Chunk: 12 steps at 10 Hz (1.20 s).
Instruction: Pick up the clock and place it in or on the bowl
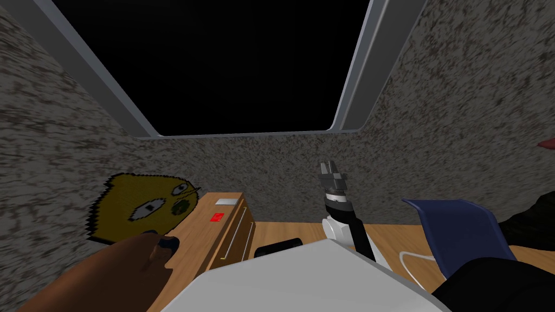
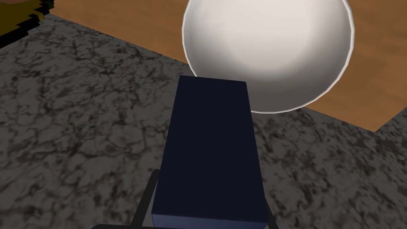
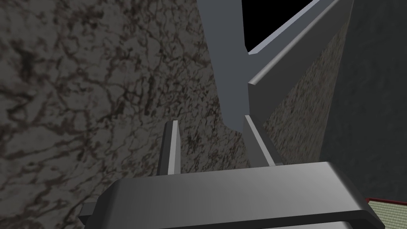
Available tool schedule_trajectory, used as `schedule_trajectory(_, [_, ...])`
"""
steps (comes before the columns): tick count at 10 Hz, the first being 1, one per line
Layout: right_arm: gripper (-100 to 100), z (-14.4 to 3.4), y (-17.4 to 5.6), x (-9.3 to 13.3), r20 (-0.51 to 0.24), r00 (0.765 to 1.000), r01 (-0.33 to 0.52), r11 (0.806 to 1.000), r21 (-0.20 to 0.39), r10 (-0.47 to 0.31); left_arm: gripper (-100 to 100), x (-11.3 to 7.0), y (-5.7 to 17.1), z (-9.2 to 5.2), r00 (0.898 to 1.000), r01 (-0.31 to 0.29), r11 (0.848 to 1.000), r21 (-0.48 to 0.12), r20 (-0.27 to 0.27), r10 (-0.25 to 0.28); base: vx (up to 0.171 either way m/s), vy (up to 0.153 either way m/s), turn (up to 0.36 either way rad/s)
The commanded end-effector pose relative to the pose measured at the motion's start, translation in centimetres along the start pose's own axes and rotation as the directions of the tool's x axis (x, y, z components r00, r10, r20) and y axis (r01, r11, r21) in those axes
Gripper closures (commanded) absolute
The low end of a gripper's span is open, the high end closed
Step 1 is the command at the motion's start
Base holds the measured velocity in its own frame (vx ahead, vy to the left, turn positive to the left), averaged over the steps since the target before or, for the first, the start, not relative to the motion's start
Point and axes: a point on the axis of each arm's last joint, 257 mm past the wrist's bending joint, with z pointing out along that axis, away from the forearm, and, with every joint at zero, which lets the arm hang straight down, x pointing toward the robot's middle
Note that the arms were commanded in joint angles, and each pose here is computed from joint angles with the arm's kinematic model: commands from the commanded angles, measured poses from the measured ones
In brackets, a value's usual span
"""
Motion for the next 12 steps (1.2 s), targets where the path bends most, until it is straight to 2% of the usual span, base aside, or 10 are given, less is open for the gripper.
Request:
schedule_trajectory(1, [0, 0.0, 0.0, 0.0, 0.000, 1.000, 0.000, 1.000, 0.000, 0.000, 100, 0.0, 0.0, 0.0, 1.000, 0.000, 1.000, 0.000, 0.000, 0.000, -0.006, 0.006, -0.009])
schedule_trajectory(2, [0, 0.0, 0.0, 0.0, 0.000, 1.000, 0.000, 1.000, 0.000, 0.000, -100, -0.1, -0.1, 0.0, 1.000, 0.003, 1.000, 0.002, 0.000, -0.003, 0.000, 0.000, 0.000])
schedule_trajectory(6, [0, 0.0, 0.0, 0.0, 0.000, 1.000, 0.000, 1.000, 0.000, 0.000, -100, 0.0, -0.1, 0.0, 1.000, 0.003, 1.000, 0.002, 0.000, -0.003, 0.000, 0.000, 0.000])
schedule_trajectory(7, [0, 0.0, 0.0, 0.0, 0.000, 1.000, 0.000, 1.000, 0.000, 0.000, 0, 0.0, -0.1, 0.0, 1.000, 0.003, 1.000, 0.002, 0.000, -0.003, 0.000, 0.000, 0.000])
schedule_trajectory(8, [0, 0.0, 0.0, 0.0, 0.000, 1.000, 0.000, 1.000, 0.000, 0.000, -100, -0.7, -1.6, -0.3, 1.000, -0.002, 1.000, 0.004, -0.002, 0.002, -0.025, 0.000, 0.051])
schedule_trajectory(10, [0, 0.0, 0.0, 0.0, 0.000, 1.000, 0.000, 1.000, 0.000, 0.000, -100, -1.0, -2.3, -0.5, 1.000, -0.004, 1.000, 0.005, -0.004, 0.004, -0.036, -0.001, 0.022])
schedule_trajectory(12, [0, 0.0, 0.0, 0.0, 0.000, 1.000, 0.000, 1.000, 0.000, 0.000, -100, -1.6, -4.6, -0.8, 1.000, -0.012, 1.000, 0.007, -0.011, 0.012, -0.038, 0.001, 0.042])
